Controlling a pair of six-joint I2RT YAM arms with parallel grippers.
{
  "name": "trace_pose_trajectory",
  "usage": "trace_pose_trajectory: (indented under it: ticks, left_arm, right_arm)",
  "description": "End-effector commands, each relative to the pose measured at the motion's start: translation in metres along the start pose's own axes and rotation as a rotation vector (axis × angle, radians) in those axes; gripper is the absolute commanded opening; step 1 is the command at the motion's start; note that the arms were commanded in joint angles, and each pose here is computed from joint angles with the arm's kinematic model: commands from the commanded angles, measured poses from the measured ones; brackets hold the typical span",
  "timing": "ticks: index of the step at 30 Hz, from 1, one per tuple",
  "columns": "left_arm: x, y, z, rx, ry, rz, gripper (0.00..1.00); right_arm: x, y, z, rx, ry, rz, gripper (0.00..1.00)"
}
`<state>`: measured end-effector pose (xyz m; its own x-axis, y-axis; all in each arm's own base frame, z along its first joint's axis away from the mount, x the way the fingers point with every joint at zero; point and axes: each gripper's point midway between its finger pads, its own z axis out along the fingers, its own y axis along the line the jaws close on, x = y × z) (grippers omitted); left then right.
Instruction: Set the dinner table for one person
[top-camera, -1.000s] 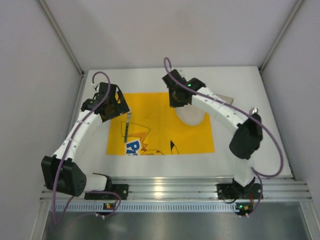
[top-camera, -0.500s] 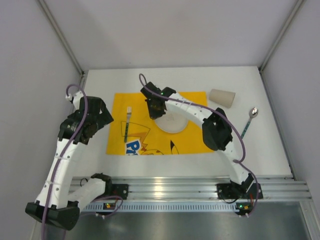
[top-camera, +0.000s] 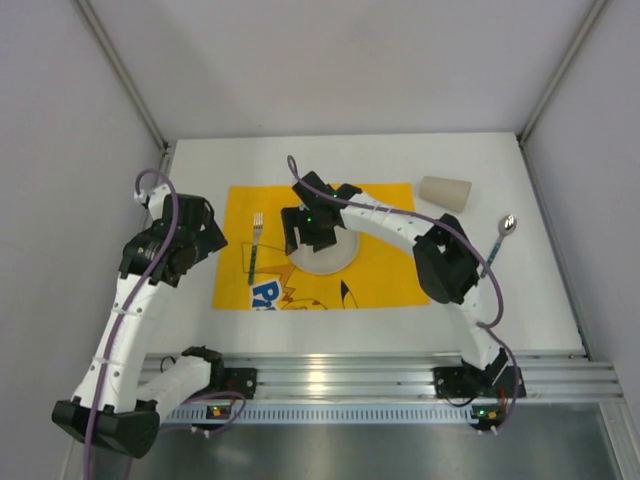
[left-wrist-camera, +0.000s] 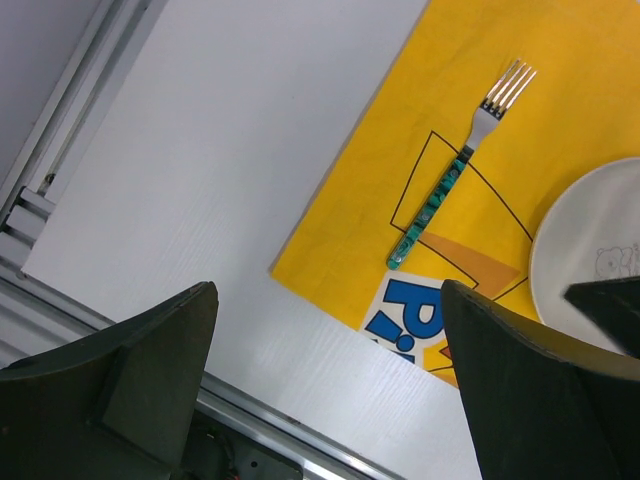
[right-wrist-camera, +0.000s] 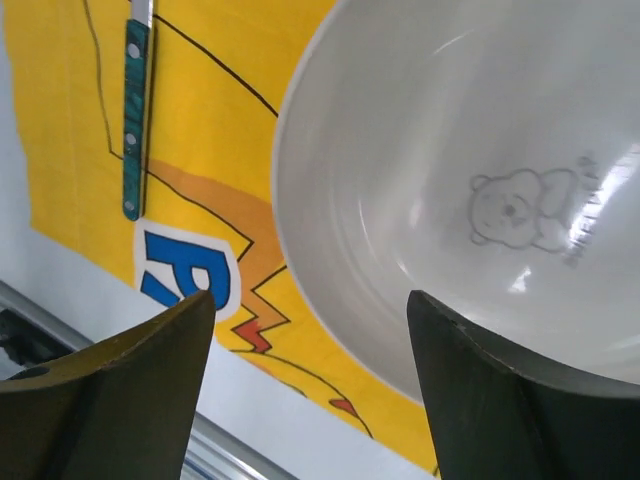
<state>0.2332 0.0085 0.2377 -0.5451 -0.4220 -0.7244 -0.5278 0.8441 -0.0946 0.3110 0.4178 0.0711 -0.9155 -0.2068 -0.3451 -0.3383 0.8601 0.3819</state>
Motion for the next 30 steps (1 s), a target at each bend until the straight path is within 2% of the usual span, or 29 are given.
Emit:
trace_pose_trajectory:
  ticks: [1,3,4,6,7,9,10,13,16,30]
  left_arm:
    - [-0.001,-0.012,0.010,0.035,-0.002,-0.010,0.98]
    - [-0.001,-0.021,0.014,0.056,0.008,-0.010,0.98]
    - [0.001,-0.023,0.017,0.060,0.016,-0.005,0.98]
    - [0.001,-0.032,0.022,0.088,0.019,-0.005,0.98]
    - [0.005,-0.033,0.025,0.092,0.030,0.003,0.98]
    - [0.007,-0.039,0.028,0.116,0.042,0.006,0.98]
    - [0.011,-0.040,0.031,0.117,0.054,0.012,0.98]
    - [0.016,-0.046,0.034,0.143,0.075,0.016,0.98]
    - [0.022,-0.052,0.038,0.165,0.094,0.030,0.98]
    - [0.027,-0.052,0.039,0.166,0.130,0.083,0.98]
  right_arm:
    - [-0.090,-0.008,-0.137,-0.097,-0.341,0.034,0.78]
    - [-0.094,-0.047,-0.156,-0.060,-0.384,0.093,0.78]
    - [-0.109,-0.081,-0.194,-0.042,-0.468,0.154,0.78]
    - [-0.104,-0.130,-0.205,-0.009,-0.500,0.235,0.76]
    - [-0.109,-0.167,-0.233,0.003,-0.561,0.304,0.76]
    - [-0.092,-0.213,-0.233,0.022,-0.550,0.404,0.73]
    - [-0.090,-0.246,-0.252,0.026,-0.596,0.472,0.73]
    - [-0.067,-0.306,-0.262,0.047,-0.624,0.614,0.72]
    - [-0.054,-0.339,-0.263,0.088,-0.627,0.686,0.71]
    - [-0.062,-0.402,-0.226,0.088,-0.623,0.781,0.67]
